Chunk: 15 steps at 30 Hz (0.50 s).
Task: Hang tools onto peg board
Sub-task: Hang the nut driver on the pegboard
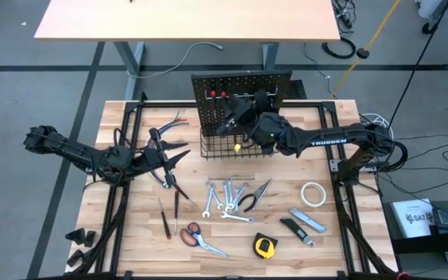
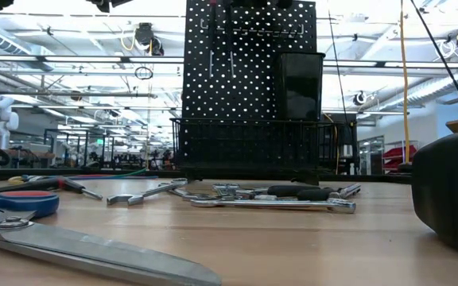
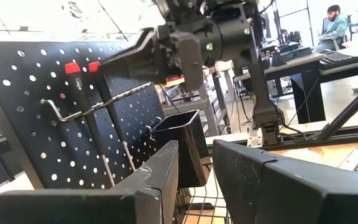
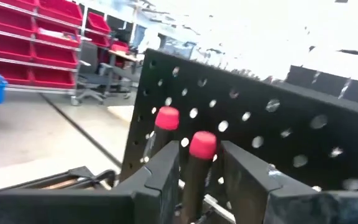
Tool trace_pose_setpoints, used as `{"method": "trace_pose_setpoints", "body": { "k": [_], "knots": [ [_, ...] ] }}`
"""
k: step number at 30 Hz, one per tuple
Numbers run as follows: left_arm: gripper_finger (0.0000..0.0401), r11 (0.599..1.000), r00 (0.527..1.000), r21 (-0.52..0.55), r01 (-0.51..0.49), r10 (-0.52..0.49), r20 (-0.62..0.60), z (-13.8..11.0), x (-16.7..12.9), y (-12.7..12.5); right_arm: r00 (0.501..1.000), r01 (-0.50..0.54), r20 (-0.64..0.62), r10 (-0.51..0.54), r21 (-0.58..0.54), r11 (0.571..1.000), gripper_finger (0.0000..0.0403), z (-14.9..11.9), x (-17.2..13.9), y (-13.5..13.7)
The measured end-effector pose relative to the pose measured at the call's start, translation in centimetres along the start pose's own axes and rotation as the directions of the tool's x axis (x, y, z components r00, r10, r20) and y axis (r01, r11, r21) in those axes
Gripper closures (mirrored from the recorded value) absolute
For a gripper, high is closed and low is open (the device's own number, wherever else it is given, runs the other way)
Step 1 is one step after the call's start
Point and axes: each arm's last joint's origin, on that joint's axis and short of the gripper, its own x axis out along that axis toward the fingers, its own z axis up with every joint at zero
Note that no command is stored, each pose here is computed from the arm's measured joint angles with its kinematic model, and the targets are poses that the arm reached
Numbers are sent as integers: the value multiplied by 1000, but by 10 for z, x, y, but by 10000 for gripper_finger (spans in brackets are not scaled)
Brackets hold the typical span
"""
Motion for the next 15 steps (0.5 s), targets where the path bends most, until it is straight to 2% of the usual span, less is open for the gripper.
{"method": "trace_pose_setpoints", "body": {
  "k": [9,15],
  "knots": [
    [294,1000,1000,6,4,-4,-9,-1,0,0,997,76,25,-72,-188,979,293,19,-29,13],
    [294,1000,1000,13,8,-8,-19,-2,0,-1,990,123,-34,-135,-232,965,293,24,-52,24]
  ]
}}
